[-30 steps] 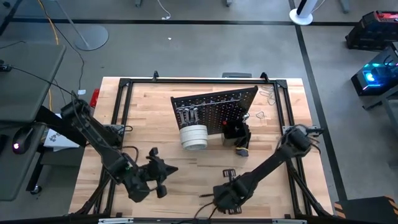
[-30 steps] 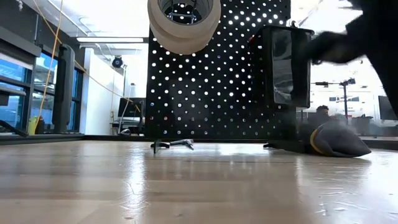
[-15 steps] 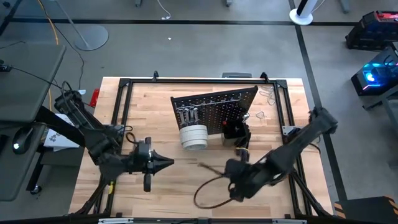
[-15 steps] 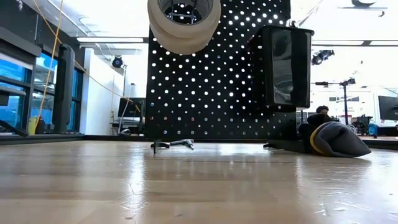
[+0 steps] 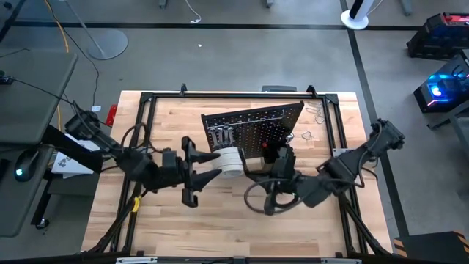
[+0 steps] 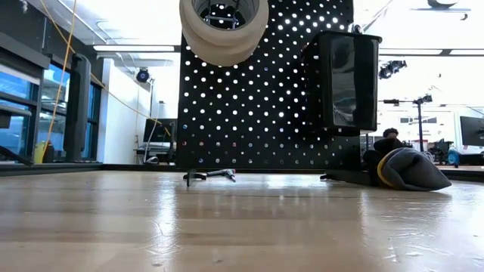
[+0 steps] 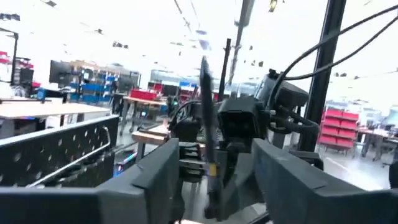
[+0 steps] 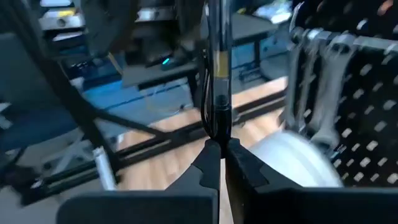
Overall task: Hang tools onto peg board
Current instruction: Hang the black ballpoint pen onto the pegboard
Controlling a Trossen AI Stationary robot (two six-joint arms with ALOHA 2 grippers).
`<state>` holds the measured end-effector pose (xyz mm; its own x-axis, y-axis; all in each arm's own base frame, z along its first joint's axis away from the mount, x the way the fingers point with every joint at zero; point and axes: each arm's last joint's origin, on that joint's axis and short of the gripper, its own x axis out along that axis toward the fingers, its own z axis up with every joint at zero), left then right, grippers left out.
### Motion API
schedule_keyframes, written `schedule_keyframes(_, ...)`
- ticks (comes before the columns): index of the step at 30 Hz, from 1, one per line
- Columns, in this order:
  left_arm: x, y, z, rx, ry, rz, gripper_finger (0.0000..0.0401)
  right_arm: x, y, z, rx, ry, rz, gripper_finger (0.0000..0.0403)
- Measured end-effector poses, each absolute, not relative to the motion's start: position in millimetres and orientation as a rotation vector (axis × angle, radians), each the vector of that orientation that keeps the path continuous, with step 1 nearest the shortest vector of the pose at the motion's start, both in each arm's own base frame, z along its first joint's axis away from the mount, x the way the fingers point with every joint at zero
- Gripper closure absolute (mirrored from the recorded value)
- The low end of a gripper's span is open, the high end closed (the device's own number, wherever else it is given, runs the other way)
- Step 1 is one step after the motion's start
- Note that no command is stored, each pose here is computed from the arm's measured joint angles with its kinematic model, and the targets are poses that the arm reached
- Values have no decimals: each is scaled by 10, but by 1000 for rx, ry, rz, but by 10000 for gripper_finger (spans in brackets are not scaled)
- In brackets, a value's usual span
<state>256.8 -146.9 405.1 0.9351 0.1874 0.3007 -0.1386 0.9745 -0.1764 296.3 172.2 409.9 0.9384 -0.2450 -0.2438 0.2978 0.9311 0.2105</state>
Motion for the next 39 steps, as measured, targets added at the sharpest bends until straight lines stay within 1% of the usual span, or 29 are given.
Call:
schedule_keyframes(3,2605,-1432,4050,-189,-336,136,189,2997,1677,4125,224,195,-294,403)
schedule_keyframes(6,2633,-1403,4052,-270,-349,72,184,3056,1639,4130,242,185,-278,403)
schedule_keyframes(11,2695,-1379,4002,-286,-328,81,183,3193,1697,4082,225,165,-216,403)
schedule_keyframes(16,2731,-1330,3980,-291,-313,103,183,3262,1739,4029,240,157,-210,403)
schedule_keyframes(21,2757,-1313,3972,-268,-305,37,185,3299,1720,4004,260,162,-211,403)
schedule_keyframes(26,2776,-1304,3955,-254,-289,-10,198,3325,1670,3996,273,170,-214,403)
schedule_keyframes(29,2779,-1292,3949,-256,-284,25,218,3344,1652,3976,291,181,-212,403)
schedule_keyframes(31,2788,-1271,3949,-256,-284,35,240,3356,1656,3957,289,189,-209,403)
schedule_keyframes(34,2805,-1244,3936,-258,-273,41,291,3375,1654,3936,306,192,-214,403)
schedule_keyframes(37,2820,-1215,3929,-275,-269,47,358,3400,1670,3900,309,200,-215,403)
schedule_keyframes(38,2824,-1208,3926,-274,-265,50,375,3403,1672,3895,310,200,-220,403)
schedule_keyframes(39,2824,-1206,3925,-274,-264,54,380,3400,1676,3892,315,201,-221,403)
